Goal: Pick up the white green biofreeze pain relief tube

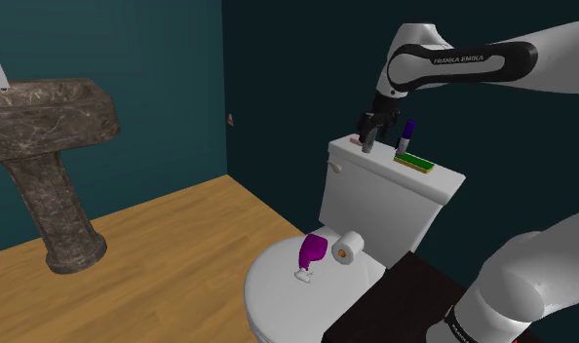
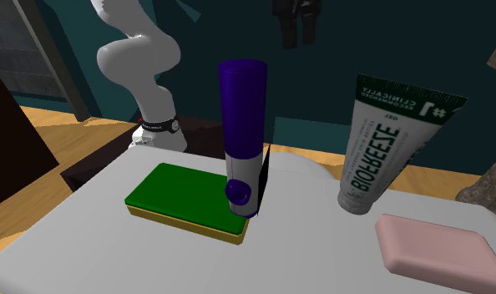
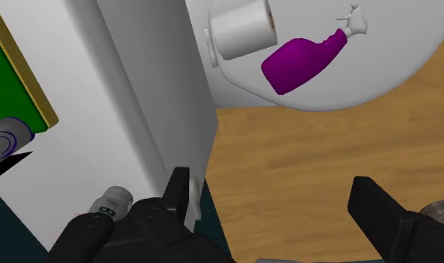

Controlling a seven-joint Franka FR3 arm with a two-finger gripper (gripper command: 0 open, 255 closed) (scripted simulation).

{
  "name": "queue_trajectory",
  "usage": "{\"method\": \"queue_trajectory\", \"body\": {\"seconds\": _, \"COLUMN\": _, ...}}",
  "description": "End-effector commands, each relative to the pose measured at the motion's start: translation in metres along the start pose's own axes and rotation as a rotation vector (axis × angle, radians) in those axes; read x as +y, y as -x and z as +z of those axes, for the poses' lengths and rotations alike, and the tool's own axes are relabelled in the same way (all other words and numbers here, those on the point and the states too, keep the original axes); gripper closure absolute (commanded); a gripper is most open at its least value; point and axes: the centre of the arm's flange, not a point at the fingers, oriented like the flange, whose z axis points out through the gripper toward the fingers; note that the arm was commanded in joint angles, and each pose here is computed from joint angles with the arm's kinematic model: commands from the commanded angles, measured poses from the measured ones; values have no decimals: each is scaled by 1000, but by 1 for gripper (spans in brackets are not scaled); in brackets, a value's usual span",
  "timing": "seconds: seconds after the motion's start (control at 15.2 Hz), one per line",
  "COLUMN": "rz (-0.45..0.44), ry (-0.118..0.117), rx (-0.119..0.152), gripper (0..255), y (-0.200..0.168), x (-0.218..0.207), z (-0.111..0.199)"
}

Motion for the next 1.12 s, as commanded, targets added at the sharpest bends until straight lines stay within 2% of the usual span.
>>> {"method": "queue_trajectory", "body": {"seconds": 0.0, "rz": 41, "ry": 6, "rx": 15, "gripper": 0, "y": -19, "x": 15, "z": 6}}
{"method": "queue_trajectory", "body": {"seconds": 1.06, "rz": 362, "ry": 54, "rx": 132, "gripper": 0, "y": -148, "x": 156, "z": 20}}
